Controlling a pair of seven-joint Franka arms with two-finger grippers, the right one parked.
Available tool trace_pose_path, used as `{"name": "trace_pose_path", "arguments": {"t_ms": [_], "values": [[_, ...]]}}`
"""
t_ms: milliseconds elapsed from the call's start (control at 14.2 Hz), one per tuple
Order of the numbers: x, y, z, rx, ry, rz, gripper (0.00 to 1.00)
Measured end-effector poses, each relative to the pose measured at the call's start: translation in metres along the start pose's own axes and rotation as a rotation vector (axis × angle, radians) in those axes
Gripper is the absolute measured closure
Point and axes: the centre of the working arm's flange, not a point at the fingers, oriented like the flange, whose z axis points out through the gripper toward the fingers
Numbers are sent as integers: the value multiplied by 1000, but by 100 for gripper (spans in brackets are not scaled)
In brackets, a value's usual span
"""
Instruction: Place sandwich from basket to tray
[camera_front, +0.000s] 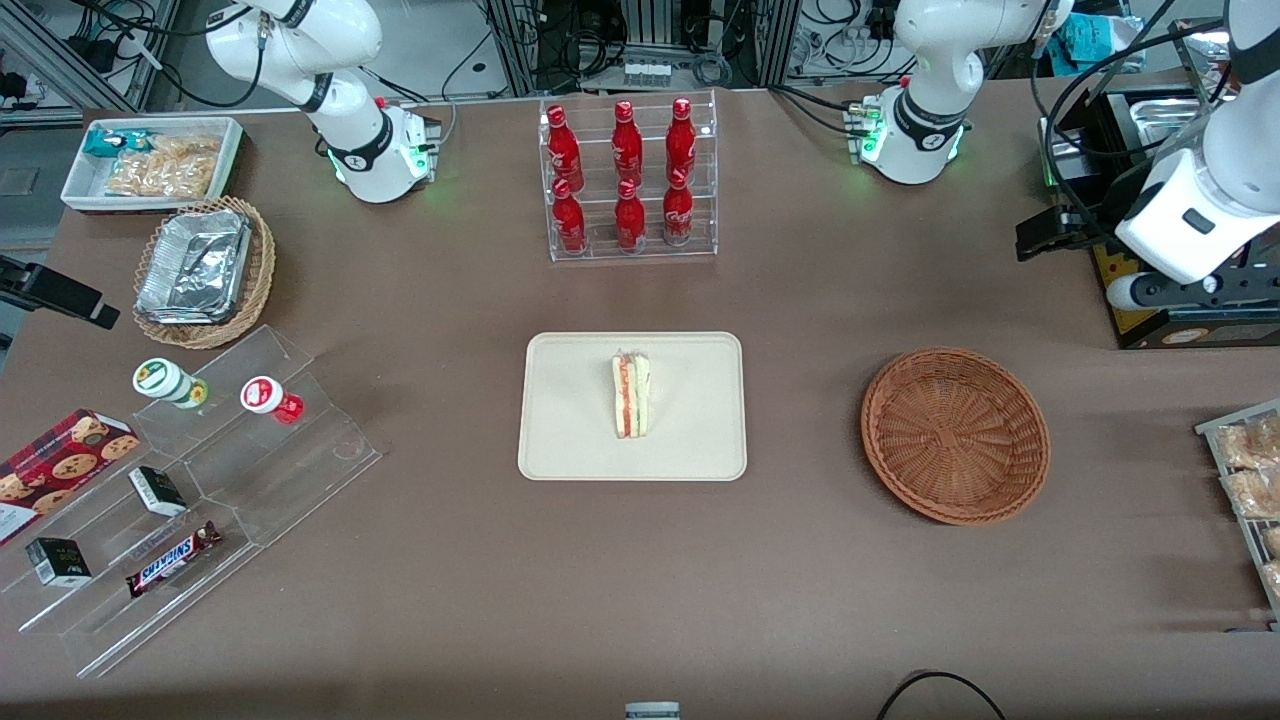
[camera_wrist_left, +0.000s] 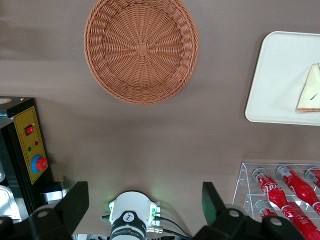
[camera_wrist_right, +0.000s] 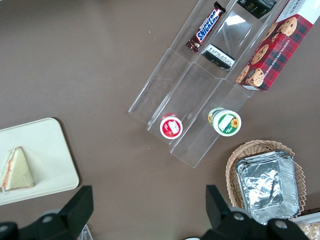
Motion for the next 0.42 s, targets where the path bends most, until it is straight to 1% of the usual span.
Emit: {"name": "trace_pose_path", "arguments": {"t_ms": [71,212,282,424], "values": [[2,1,1,10,11,0,0],[7,5,3,21,50,47,0],[9,7,4,23,62,78,0],[11,7,5,25,72,106,0]]}}
